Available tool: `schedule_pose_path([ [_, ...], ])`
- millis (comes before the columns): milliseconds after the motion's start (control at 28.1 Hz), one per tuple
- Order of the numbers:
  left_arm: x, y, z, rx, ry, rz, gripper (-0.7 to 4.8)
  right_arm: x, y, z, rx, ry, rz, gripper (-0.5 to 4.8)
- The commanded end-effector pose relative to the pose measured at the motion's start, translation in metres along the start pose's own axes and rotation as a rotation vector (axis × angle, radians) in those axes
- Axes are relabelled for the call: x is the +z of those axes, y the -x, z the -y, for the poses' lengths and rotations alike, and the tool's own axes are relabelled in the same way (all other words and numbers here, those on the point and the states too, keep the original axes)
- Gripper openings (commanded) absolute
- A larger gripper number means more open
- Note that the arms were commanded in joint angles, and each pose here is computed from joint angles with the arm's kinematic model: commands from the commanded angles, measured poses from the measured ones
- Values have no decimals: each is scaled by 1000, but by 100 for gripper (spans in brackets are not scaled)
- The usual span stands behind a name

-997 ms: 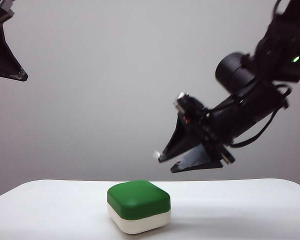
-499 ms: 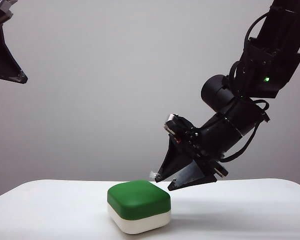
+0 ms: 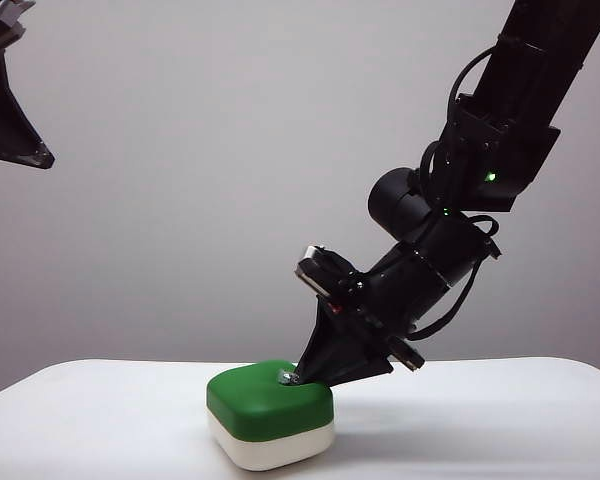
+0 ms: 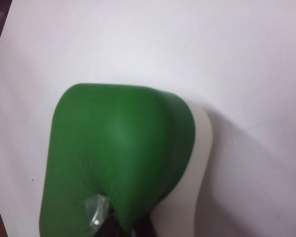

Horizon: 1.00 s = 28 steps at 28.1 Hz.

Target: Pick up the foam mahjong on the table and turn it over.

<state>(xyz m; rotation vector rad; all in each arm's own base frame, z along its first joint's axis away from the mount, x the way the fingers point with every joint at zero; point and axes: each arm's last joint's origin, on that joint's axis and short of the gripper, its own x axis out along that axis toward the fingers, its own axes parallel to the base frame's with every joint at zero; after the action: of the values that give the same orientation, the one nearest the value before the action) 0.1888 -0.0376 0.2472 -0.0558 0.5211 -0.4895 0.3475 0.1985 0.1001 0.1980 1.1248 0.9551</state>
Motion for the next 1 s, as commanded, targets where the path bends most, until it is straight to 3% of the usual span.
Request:
schedule_pose_path([
  [36, 3, 1, 1, -7, -17, 11, -5, 6, 9, 0, -23, 5, -11, -5],
  [214, 3, 1, 1, -7, -16, 11, -4, 12, 36, -5, -172, 101, -54, -5],
  [427, 4, 1, 1, -7, -20, 21, -5, 18, 70, -17, -471, 230, -66, -5],
  [641, 3, 1, 1, -7, -20, 21, -5, 12, 70, -15, -738, 324, -191, -5],
  [890, 4, 1, 1, -8, -21, 22, -5, 9, 56, -31, -729, 379, -215, -5],
  [997, 4, 1, 1, -8, -21, 22, -5, 5, 38, -55, -662, 447, -221, -5],
])
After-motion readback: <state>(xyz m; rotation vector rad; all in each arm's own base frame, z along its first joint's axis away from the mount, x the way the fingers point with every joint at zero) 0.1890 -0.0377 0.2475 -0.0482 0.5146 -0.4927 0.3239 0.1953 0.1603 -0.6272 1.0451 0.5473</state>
